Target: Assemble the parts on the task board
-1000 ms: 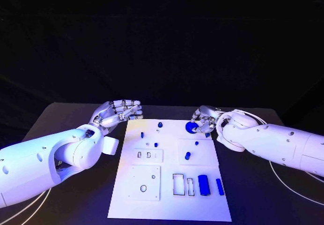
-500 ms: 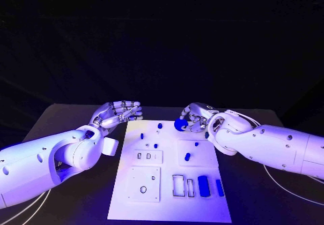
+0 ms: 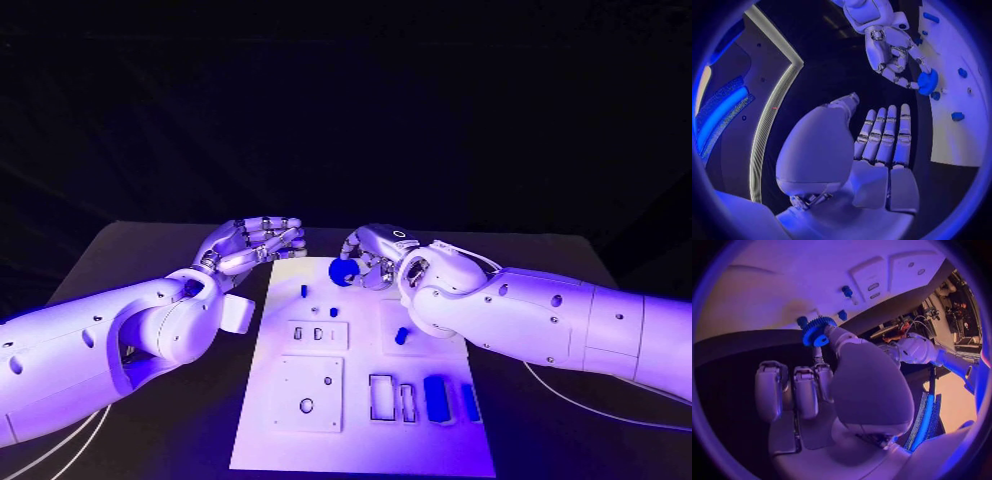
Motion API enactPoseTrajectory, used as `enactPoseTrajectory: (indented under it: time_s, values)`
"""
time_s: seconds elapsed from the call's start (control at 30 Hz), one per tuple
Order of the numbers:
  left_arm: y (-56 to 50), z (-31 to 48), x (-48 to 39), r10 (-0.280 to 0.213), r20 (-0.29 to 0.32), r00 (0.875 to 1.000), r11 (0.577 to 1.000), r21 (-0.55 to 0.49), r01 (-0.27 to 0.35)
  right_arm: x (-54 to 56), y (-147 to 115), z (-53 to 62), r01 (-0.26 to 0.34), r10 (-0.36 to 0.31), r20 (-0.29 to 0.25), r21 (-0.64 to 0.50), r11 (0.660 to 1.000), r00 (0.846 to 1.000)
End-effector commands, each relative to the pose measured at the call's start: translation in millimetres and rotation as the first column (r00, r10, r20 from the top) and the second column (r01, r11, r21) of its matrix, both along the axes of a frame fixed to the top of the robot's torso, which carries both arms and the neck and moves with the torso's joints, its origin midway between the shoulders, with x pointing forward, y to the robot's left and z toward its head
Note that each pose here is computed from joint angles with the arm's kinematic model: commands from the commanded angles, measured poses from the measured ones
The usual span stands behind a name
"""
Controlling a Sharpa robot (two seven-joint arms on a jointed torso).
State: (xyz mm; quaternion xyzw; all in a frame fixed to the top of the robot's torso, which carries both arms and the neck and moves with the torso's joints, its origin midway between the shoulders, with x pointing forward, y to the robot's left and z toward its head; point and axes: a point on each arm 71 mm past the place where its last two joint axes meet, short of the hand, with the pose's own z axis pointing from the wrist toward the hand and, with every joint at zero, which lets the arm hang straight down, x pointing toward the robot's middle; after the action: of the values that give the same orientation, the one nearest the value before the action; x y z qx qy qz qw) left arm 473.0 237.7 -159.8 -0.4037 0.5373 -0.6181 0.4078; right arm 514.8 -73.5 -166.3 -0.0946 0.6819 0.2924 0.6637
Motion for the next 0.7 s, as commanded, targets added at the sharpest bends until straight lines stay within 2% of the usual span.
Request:
enactPoseTrajectory:
  time_s: [0.03,0.7]
  values:
    - [-2.7,1.3,0.0,-0.019,0.005,1.0,1.0,-0.013,0.019,1.1,3,-2.2,0.001,-0.001,0.022,-0.028,1.0,1.0]
    - [-5.4,1.1,0.5,-0.024,0.005,1.0,1.0,-0.015,0.024,2.1,22,-21.9,-0.011,0.009,-0.032,-0.075,0.997,0.999]
